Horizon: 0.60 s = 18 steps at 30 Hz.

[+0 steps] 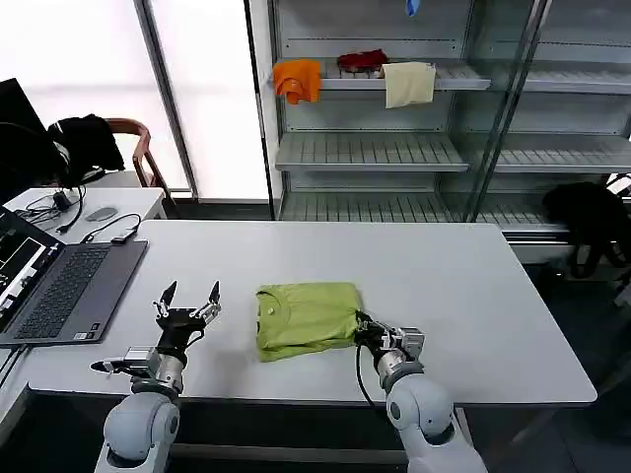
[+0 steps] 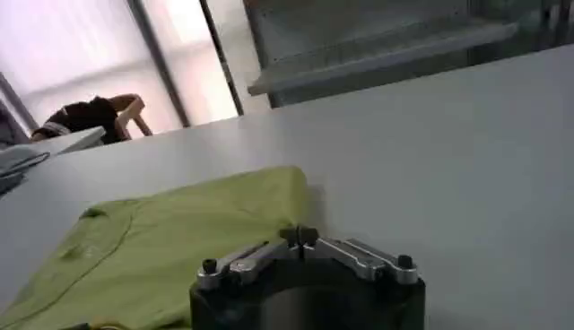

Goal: Fold and organize the clothes.

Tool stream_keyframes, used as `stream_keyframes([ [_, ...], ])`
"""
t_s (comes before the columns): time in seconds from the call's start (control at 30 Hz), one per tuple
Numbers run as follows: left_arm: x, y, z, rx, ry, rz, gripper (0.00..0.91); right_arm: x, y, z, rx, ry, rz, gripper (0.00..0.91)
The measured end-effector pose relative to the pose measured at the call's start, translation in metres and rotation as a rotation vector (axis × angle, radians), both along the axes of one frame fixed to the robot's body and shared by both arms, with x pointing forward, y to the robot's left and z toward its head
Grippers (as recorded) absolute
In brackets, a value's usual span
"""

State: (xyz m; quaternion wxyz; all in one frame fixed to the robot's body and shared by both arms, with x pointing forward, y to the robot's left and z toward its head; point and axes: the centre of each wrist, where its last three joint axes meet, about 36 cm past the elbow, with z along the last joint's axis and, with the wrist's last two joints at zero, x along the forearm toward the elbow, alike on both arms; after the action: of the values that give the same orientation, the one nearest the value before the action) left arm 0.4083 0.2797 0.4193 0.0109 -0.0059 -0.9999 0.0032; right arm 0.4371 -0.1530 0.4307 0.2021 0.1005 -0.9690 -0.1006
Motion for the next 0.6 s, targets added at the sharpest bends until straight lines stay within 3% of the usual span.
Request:
stream_keyframes([
  [0.17,-0.002,0.003,0.0,0.005,0.005,0.0,0.907,-0.004,-0.003,-0.001,-0.035,-0.009,0.007,0.01],
  [0.2,-0.002,0.003,0.001,0.004,0.007,-0.001,0.907,-0.005,-0.004,-0.001,-0.04,-0.012,0.007,0.816],
  [0.23,-0.002,0.003,0.001,0.002,0.008,-0.004,0.907,-0.006,-0.005,-0.001,-0.047,-0.015,0.006,0.907],
  [0.43,-0.006,0.006,0.005,0.001,0.022,-0.027,0.907,-0.014,-0.018,0.001,-0.092,-0.037,0.006,0.907],
  [0.6,-0.009,0.011,0.007,0.003,0.038,-0.055,0.907,-0.024,-0.038,0.006,-0.162,-0.075,0.0,0.907],
])
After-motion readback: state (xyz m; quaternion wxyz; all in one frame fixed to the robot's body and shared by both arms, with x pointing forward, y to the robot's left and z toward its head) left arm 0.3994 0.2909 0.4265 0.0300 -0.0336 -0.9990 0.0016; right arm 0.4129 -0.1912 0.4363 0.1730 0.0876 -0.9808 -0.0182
